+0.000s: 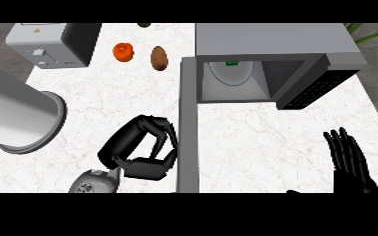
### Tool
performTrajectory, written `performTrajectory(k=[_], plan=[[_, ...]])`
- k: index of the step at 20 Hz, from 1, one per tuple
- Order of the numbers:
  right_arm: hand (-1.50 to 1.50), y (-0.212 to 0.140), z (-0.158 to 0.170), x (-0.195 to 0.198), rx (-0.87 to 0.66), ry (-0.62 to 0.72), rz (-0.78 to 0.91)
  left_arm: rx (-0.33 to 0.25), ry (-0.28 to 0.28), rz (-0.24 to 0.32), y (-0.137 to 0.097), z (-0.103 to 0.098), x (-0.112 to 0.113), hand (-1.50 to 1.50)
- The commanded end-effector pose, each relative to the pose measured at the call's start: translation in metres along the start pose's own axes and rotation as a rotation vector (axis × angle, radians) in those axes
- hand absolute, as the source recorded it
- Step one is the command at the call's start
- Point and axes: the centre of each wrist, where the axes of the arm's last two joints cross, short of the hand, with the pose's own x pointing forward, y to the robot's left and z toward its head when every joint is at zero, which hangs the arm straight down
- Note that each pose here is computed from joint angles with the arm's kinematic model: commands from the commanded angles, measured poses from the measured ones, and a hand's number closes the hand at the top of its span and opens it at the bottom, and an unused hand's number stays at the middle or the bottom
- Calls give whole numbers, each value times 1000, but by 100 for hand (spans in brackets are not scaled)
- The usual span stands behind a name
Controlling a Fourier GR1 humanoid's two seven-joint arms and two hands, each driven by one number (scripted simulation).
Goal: Pick up the milk, place it into the microwave and close the microwave
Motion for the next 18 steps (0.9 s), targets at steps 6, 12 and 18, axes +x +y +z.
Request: performTrajectory(k=[6,12,18], plan=[[-150,-20,-8,34,48,-68,13,-165,58,-110,-65,-63,-22,150],[-150,-22,-23,75,128,-93,-32,-182,162,-125,-107,-78,-30,150],[-150,-2,-32,77,212,-115,-106,-220,218,-116,-118,-94,-40,-150]])
